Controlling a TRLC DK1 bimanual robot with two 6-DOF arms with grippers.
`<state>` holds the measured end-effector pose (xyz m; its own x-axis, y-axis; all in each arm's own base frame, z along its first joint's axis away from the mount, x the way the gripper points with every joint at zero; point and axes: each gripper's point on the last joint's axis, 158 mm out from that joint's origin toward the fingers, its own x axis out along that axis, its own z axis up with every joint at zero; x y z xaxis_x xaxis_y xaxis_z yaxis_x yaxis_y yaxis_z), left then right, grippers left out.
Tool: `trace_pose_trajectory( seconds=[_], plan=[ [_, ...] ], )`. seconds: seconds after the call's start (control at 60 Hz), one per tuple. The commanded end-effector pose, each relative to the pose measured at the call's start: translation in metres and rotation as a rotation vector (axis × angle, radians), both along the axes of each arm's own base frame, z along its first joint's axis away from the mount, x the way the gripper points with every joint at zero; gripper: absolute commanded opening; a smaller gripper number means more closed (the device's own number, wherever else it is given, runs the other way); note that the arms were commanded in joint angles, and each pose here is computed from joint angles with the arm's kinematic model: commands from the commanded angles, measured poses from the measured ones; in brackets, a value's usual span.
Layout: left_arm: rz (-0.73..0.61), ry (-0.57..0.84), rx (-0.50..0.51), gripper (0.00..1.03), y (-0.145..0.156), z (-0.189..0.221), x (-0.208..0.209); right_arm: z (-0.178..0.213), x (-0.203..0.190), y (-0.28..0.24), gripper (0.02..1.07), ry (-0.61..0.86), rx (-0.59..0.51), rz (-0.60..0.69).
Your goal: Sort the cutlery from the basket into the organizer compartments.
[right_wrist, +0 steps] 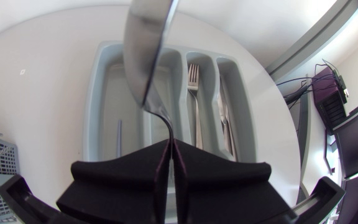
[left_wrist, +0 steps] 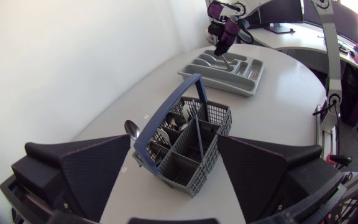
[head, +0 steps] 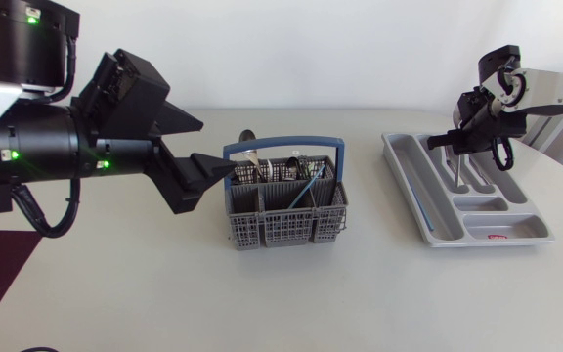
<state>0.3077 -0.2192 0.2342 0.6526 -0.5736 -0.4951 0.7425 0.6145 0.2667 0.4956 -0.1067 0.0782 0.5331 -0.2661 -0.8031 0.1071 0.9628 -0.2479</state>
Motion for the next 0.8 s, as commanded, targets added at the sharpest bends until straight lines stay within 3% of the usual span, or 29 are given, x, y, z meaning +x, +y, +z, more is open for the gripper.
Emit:
trace_pose_trajectory(
  seconds=[0.0, 0.467, 0.783],
  plan=[
    [-0.013, -0.017, 0.023, 0.97, 0.001, -0.006, -0.004, -0.009, 0.013, -0.007, 0.08, -0.006, 0.012, -0.040],
    [-0.013, -0.019, 0.049, 0.97, 0.005, -0.020, -0.004, -0.085, 0.047, -0.028, 0.08, 0.101, -0.068, -0.122],
    [-0.016, -0.032, 0.052, 0.97, 0.001, -0.016, -0.005, -0.106, 0.063, -0.031, 0.13, 0.119, -0.120, -0.137]
  ],
)
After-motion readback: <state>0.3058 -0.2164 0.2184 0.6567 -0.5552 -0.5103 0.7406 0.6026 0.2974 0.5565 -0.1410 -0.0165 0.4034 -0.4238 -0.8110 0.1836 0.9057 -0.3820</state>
